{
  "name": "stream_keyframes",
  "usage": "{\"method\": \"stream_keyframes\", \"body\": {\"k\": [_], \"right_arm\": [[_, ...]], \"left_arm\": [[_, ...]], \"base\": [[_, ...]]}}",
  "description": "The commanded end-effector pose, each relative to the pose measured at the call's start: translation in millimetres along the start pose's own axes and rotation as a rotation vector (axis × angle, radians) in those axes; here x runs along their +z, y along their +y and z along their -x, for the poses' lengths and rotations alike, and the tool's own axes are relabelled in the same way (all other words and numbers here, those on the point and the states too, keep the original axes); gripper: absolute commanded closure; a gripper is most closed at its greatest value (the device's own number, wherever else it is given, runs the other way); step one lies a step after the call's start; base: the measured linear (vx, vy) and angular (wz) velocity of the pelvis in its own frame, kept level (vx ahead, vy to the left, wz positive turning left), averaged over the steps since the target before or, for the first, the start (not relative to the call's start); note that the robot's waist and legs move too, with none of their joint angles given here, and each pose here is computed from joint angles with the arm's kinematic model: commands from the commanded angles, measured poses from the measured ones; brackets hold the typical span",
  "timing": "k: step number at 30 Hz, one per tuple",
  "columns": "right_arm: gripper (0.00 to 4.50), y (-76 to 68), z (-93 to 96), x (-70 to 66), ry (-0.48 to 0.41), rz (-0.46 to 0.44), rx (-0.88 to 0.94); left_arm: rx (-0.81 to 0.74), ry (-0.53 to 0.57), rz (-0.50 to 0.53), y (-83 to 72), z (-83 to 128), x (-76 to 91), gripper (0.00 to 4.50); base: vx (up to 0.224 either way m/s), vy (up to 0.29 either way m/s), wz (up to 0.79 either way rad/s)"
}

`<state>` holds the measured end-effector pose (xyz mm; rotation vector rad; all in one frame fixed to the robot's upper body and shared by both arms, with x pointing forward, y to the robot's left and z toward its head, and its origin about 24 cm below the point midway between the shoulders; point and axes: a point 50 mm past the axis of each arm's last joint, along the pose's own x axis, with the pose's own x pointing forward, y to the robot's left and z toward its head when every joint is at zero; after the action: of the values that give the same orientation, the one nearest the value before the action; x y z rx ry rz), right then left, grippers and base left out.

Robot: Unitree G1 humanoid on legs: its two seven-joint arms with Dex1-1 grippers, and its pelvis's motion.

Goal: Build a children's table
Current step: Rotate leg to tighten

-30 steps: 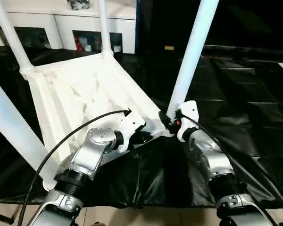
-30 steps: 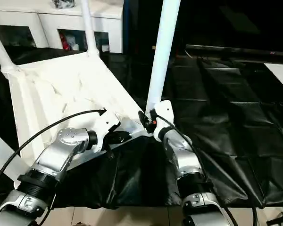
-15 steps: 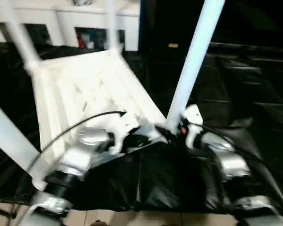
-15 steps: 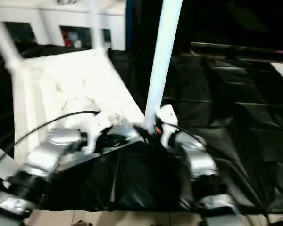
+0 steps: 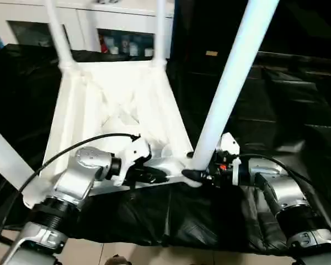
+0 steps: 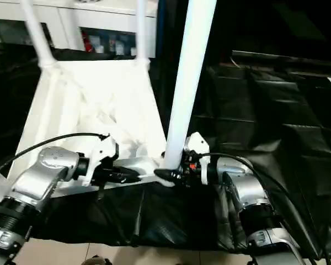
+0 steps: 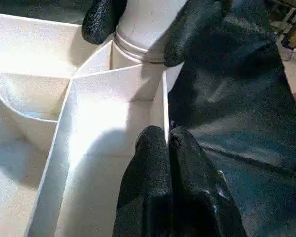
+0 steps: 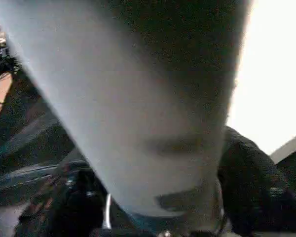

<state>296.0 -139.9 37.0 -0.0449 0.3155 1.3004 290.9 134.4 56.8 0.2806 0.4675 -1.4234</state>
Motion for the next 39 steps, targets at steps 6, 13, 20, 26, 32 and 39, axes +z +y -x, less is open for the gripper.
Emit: {"method": "stream_keyframes", "body": {"k": [6,13,20,26,32,39], "right_arm": [[1.99,12.9,-12.4,-6.7,0.031,-0.021,0.112],[2.01,15.5,-16.1,-9.5,-0.004,-0.056,0.08],[2.01,4.0,-29.3,-19.5,-0.056,-0.12,-0.237],[2.03,-2.4,-42.9,-24.4,-0.095,-0.216,-0.454],[2.03,-0.5,-78.4,-13.0,-0.202,-0.336,-0.633],[2.03,-1.9,-79.9,-9.7,-0.173,-0.248,-0.655]], "left_arm": [[-0.037,-0.021,-0.025,-0.8,-7.4,5.4,4.5],[0.007,-0.034,-0.018,2.8,-7.3,5.3,4.5],[0.163,-0.072,0.016,7.8,-23.5,11.3,4.5],[0.248,-0.116,0.043,7.1,-48.2,20.8,4.5],[0.288,-0.16,0.05,-3.5,-85.8,39.9,4.5],[0.276,-0.146,0.036,-7.8,-86.7,37.5,4.5]], "base": [[0.0,0.0,0.0],[0.0,0.0,0.0],[0.0,0.0,0.0],[0.0,0.0,0.0],[0.0,0.0,0.0],[0.0,0.0,0.0]]}}
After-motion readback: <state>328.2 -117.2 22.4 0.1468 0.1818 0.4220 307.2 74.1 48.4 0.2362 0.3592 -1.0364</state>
